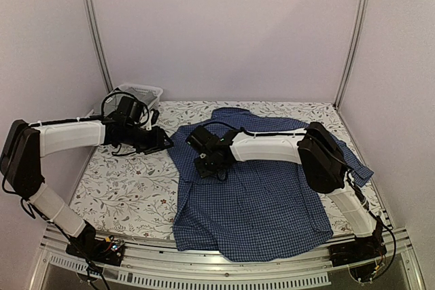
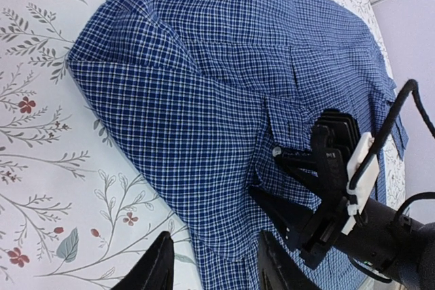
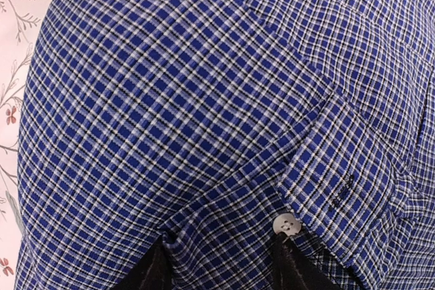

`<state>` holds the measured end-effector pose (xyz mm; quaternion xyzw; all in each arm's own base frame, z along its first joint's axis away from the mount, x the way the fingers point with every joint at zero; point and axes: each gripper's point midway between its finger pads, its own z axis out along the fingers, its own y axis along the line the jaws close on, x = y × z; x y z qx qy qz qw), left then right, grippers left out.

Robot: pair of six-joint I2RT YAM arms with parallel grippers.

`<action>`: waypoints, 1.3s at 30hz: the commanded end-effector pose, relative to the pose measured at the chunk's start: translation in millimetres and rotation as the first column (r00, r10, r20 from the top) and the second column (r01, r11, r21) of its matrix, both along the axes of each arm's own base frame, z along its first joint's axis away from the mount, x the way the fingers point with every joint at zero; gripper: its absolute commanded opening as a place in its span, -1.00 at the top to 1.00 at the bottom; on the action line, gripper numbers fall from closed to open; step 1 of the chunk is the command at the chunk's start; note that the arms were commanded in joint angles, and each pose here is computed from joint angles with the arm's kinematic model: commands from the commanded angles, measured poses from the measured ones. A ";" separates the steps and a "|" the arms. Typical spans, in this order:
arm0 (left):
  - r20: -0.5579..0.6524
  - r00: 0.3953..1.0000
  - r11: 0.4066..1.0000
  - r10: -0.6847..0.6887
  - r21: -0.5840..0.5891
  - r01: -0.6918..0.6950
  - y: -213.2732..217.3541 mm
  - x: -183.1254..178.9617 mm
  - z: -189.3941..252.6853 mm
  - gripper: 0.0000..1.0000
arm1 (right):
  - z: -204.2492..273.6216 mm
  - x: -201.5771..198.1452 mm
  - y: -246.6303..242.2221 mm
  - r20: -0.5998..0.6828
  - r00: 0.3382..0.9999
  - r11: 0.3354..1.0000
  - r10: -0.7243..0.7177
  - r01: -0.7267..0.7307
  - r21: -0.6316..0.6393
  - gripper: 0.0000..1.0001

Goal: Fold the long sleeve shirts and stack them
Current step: Pick up the sleeve from the center of the board.

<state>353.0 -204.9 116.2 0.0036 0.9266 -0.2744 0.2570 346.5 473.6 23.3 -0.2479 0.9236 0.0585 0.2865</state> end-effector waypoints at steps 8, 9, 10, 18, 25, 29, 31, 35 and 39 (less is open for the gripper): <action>-0.019 1.000 1.000 -0.007 0.010 0.008 6.4 -7.7 -10.0 0.16 | 30.9 17.9 -2.9 0.037 0.998 0.997 -0.052 0.050 0.061 0.78; -0.026 1.000 1.000 -0.006 0.013 0.007 7.3 -9.3 -12.2 0.16 | 36.5 19.5 -2.8 0.047 0.997 0.996 -0.056 0.053 0.069 0.83; -0.029 1.000 1.000 -0.004 0.016 0.005 8.0 -10.0 -13.8 0.16 | 40.3 20.8 -2.7 0.054 0.997 0.996 -0.059 0.055 0.073 0.86; -0.036 0.997 0.998 0.062 0.019 -0.061 13.5 2.5 -16.9 0.16 | 120.6 39.3 -3.0 0.176 0.981 0.983 -0.086 0.055 0.173 1.00; -0.051 0.971 0.972 0.233 -0.020 -0.234 37.7 38.5 -24.6 0.14 | 225.3 36.7 15.5 0.320 0.947 0.930 -0.021 -0.099 0.354 1.00; -0.048 0.946 0.945 0.321 -0.045 -0.323 54.9 67.1 -27.3 0.09 | 285.6 26.1 28.3 0.407 0.913 0.859 0.034 -0.235 0.455 1.00; -0.057 0.938 0.937 0.343 -0.053 -0.346 59.0 82.2 -29.2 0.06 | 297.0 21.2 32.6 0.422 0.904 0.836 0.060 -0.276 0.474 1.00; -0.068 0.924 0.926 0.376 -0.012 -0.377 60.3 109.4 -37.8 0.00 | 295.0 16.0 36.6 0.411 0.908 0.826 0.083 -0.294 0.481 1.00; -0.090 0.904 0.908 0.418 0.063 -0.414 67.4 119.0 -60.9 0.01 | 290.7 12.8 39.9 0.400 0.912 0.824 0.091 -0.295 0.484 1.00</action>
